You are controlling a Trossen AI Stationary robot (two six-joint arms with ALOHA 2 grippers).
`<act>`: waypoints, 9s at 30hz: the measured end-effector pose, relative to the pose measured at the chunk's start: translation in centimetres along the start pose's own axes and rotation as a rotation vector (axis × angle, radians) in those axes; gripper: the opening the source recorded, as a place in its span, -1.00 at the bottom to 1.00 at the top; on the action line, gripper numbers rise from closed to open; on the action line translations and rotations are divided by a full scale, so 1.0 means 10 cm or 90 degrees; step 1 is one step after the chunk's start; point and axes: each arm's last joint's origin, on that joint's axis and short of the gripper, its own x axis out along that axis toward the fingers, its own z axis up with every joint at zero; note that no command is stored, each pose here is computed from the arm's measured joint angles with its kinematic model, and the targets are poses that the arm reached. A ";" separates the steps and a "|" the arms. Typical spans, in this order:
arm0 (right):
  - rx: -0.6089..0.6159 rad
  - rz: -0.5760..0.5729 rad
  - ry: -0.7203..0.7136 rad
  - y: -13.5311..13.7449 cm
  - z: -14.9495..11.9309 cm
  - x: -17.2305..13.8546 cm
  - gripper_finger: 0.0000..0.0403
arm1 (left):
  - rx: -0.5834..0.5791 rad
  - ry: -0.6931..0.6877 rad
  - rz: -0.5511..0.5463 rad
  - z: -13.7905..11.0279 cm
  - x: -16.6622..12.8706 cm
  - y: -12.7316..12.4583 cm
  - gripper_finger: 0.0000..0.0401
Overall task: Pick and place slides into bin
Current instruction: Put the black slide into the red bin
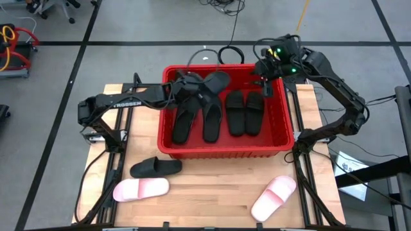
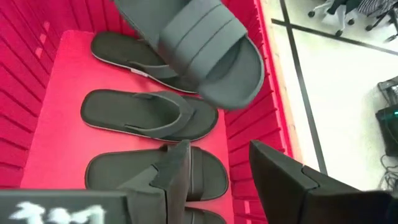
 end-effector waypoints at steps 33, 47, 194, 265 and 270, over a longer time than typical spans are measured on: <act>-0.028 -0.007 -0.013 0.00 0.01 -0.02 -0.23 | -0.296 0.250 0.229 -1.02 -0.08 -0.07 -1.00; -0.027 -0.008 -0.014 0.00 0.02 -0.02 -0.23 | -0.291 0.227 0.177 -0.72 -0.09 -0.05 -1.00; 0.004 0.098 -0.027 0.09 -0.31 0.51 -0.99 | -0.022 -0.234 0.028 0.11 0.27 -0.56 -0.36; -0.341 0.403 0.244 0.31 -0.69 0.92 -0.98 | -0.077 -0.217 -0.016 0.21 0.04 -0.39 -0.32; -0.377 0.356 0.243 0.27 -0.70 1.00 -0.98 | -0.077 -0.217 -0.016 0.21 0.04 -0.39 -0.32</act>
